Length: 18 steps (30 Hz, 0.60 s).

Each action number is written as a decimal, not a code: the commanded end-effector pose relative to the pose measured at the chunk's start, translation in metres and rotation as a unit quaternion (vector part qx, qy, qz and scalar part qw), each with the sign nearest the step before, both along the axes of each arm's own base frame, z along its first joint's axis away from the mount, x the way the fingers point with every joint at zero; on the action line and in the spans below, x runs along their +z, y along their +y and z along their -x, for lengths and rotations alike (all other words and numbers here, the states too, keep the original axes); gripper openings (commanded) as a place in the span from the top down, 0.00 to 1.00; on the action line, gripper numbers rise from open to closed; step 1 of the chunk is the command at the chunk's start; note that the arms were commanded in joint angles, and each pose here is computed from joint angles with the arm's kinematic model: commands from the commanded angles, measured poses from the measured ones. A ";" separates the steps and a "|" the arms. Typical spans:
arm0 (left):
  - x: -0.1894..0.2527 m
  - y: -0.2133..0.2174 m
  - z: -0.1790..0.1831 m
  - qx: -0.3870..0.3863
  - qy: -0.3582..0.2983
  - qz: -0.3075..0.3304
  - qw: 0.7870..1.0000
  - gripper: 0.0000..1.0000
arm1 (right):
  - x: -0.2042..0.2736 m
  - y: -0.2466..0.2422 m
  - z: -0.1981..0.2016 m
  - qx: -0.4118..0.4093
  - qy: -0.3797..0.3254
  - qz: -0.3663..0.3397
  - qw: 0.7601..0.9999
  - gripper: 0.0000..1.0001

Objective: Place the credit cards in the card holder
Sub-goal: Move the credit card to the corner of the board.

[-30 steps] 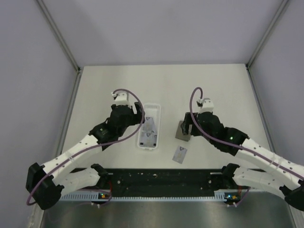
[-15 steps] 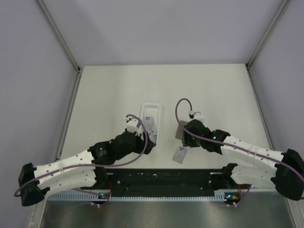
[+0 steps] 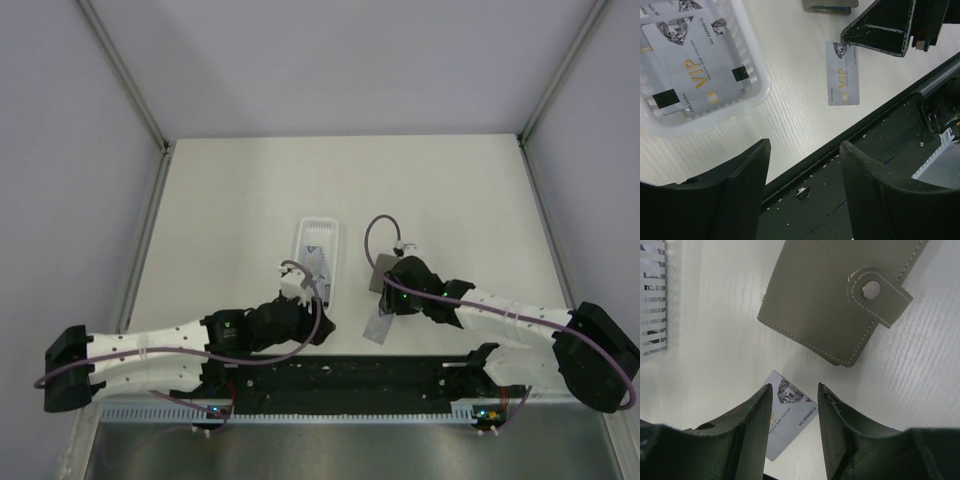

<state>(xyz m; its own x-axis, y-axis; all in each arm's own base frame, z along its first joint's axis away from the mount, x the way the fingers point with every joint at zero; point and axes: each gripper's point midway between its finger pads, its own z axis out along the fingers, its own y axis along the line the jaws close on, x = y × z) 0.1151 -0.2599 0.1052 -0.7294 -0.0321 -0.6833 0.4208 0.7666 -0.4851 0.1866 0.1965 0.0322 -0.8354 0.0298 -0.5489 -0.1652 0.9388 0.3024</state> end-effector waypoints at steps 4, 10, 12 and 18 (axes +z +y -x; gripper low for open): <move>0.003 -0.018 0.001 -0.006 0.001 0.028 1.000 0.37 | -0.003 0.023 -0.008 0.034 -0.003 -0.031 0.999 0.60; 0.004 -0.017 0.001 -0.003 -0.002 0.039 0.999 0.37 | -0.012 0.026 0.001 0.043 0.027 -0.034 0.998 0.64; 0.004 -0.017 0.001 -0.003 -0.003 0.039 0.999 0.37 | -0.013 0.025 0.004 0.044 0.034 -0.033 0.998 0.64; 0.004 -0.017 0.000 -0.002 -0.003 0.037 0.999 0.37 | -0.013 0.032 0.013 0.063 0.050 -0.051 0.995 0.65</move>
<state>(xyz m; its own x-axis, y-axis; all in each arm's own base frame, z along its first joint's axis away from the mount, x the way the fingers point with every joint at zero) 0.1134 -0.2694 0.0959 -0.7366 -0.0366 -0.6753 0.4198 0.7581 -0.4991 0.1817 0.2246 0.0225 -0.8663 -0.0075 -0.4994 -0.2329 0.8906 0.3906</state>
